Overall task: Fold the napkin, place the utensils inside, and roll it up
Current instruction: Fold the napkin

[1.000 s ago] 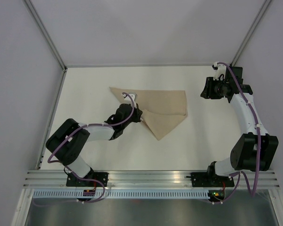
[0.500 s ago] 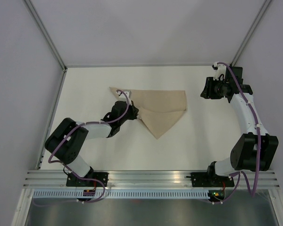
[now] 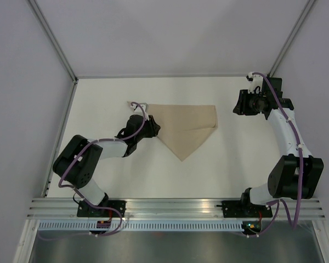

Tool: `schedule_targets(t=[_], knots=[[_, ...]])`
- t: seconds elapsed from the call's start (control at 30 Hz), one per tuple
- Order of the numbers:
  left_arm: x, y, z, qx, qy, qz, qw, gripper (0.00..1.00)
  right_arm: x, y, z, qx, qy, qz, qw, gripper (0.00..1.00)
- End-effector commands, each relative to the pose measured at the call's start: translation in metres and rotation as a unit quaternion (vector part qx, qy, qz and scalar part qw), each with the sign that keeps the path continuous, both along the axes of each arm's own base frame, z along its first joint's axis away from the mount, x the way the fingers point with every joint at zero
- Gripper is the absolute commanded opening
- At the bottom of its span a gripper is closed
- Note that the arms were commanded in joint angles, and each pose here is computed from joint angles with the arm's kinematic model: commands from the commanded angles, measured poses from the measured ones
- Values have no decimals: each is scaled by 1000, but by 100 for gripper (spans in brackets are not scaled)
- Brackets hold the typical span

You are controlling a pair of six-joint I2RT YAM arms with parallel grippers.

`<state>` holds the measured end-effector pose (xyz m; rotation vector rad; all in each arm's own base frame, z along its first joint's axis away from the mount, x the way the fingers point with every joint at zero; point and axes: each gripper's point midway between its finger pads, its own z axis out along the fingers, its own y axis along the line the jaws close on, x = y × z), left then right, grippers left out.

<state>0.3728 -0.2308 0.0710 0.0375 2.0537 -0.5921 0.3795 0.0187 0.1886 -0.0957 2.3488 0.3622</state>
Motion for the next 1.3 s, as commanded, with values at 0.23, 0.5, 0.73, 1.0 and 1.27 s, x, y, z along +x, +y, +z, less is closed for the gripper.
schedule_targets(t=[0.23, 0.5, 0.73, 1.0, 1.27], knots=[[26, 20, 57, -33, -54, 41, 997, 62, 1, 3, 0, 5, -5, 11, 1000, 45], [84, 110, 59, -80, -18, 169, 982, 63, 1, 5, 0, 11, -5, 14, 1000, 45], [127, 132, 20, -95, 48, 183, 977, 61, 1, 8, 0, 15, -4, 18, 1000, 45], [151, 136, -16, -108, 89, 194, 971, 60, 2, 9, -2, 15, -1, 20, 1000, 45], [165, 132, -38, -128, 112, 189, 967, 55, 2, 9, -6, 12, 3, 21, 1000, 44]])
